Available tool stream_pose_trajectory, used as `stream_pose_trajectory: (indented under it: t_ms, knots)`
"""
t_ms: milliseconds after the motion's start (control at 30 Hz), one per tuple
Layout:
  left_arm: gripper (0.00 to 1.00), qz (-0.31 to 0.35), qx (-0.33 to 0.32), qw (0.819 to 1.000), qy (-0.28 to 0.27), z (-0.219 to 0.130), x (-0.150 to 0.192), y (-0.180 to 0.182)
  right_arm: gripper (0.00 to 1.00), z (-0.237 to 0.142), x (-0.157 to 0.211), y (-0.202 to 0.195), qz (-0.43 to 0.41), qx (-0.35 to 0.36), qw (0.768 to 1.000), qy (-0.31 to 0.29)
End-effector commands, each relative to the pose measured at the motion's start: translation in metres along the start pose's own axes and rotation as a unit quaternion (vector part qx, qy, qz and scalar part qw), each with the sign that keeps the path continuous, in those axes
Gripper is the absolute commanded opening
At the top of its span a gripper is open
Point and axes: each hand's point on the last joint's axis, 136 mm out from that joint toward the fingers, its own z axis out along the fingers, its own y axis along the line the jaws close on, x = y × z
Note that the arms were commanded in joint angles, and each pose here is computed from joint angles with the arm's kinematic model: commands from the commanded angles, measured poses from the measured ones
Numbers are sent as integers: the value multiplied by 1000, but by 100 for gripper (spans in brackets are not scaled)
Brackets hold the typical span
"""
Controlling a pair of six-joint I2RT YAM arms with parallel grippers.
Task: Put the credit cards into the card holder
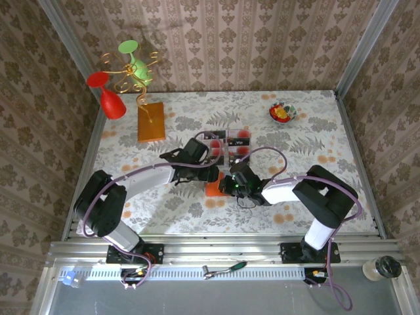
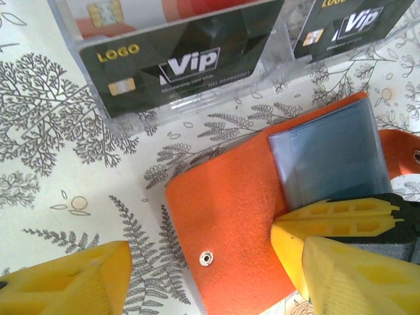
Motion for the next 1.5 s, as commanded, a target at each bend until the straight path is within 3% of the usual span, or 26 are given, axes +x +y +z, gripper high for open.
stream_pose_trajectory:
  t_ms: [0, 133, 300, 567, 900, 1267, 1467]
  knots:
    - [70, -18, -68, 997, 12, 7, 13, 18, 0, -1, 28, -35, 24, 56, 998, 23]
    - [69, -14, -84, 996, 20, 15, 16, 18, 0, -5, 31, -32, 24, 56, 998, 14]
    - [51, 0, -124, 992, 34, 22, 24, 26, 0, -10, 27, -26, 20, 53, 998, 7]
    - [38, 22, -154, 986, 52, 31, 31, 38, 2, -18, 9, -8, 1, 33, 999, 6]
    - [35, 31, -156, 985, 62, 38, 37, 41, 3, -31, -24, -15, 3, 34, 999, -7]
    - [32, 36, -151, 986, 63, 41, 35, 38, 1, -43, -13, -61, 23, 69, 997, -9]
    - [32, 38, -148, 986, 60, 40, 32, 36, 0, -49, -16, -36, 1, 31, 1000, -3]
